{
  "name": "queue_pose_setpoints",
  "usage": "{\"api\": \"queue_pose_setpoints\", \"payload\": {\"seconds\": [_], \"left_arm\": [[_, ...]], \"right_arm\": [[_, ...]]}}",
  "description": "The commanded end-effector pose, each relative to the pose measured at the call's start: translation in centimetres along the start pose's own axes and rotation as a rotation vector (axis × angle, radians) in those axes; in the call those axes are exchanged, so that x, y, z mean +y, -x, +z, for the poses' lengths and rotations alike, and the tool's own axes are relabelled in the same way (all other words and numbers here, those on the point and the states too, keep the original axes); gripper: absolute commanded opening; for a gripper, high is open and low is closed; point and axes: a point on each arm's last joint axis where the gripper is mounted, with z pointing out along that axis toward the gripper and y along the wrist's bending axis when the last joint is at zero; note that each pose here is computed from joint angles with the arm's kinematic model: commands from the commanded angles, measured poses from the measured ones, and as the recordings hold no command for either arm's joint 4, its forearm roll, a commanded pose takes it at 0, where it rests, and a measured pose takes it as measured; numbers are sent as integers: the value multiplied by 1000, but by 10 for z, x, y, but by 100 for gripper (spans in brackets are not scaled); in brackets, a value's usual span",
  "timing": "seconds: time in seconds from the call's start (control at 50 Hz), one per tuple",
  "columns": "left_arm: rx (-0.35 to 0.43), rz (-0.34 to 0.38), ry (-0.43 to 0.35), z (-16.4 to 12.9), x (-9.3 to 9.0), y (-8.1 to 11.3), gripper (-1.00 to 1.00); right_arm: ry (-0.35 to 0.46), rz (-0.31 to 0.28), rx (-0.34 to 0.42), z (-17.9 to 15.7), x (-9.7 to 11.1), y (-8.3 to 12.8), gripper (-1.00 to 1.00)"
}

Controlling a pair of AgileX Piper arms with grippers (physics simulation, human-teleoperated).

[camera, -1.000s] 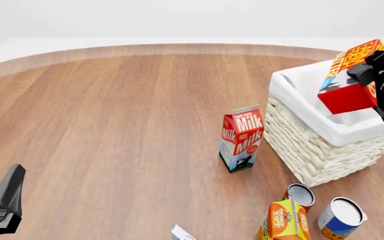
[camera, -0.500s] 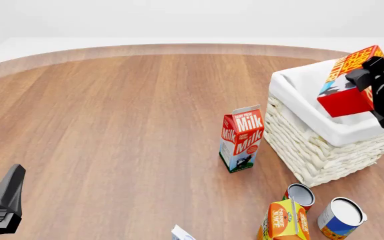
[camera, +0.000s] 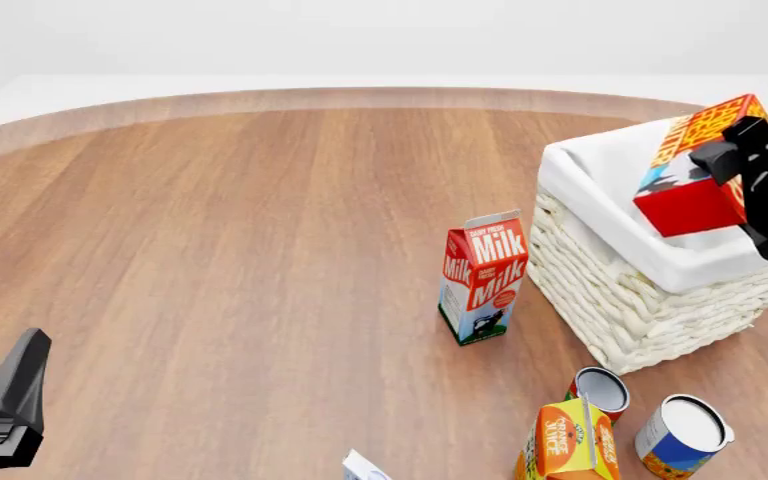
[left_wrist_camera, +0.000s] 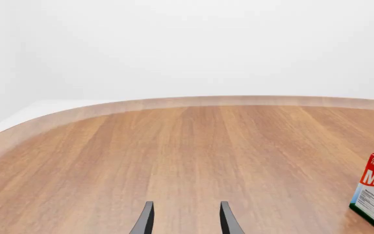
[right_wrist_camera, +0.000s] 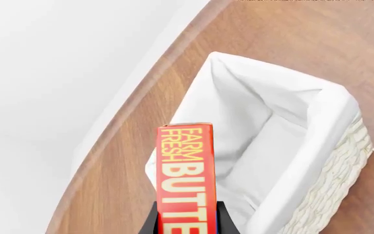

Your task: Pick up the cream cheese box and the butter, and put them in the basket.

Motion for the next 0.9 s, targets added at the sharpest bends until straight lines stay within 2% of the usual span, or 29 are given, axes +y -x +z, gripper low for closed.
{"api": "queue_pose_setpoints", "payload": {"seconds": [0.02, 0.58, 0.74, 0.82, 0.9], "left_arm": [[0, 0, 0, 0, 0, 0, 100], [0, 0, 0, 0, 0, 0, 100], [0, 0, 0, 0, 0, 0, 100], [0, 0, 0, 0, 0, 0, 100], [0, 0, 0, 0, 0, 0, 100]], "right_arm": [[9, 14, -27, 2, 3, 7, 100], [35, -20, -13, -6, 13, 8, 100], [91, -85, 22, -27, 31, 5, 100], [136, -145, 60, -41, 45, 2, 100], [175, -181, 94, -56, 53, -2, 100]]}}
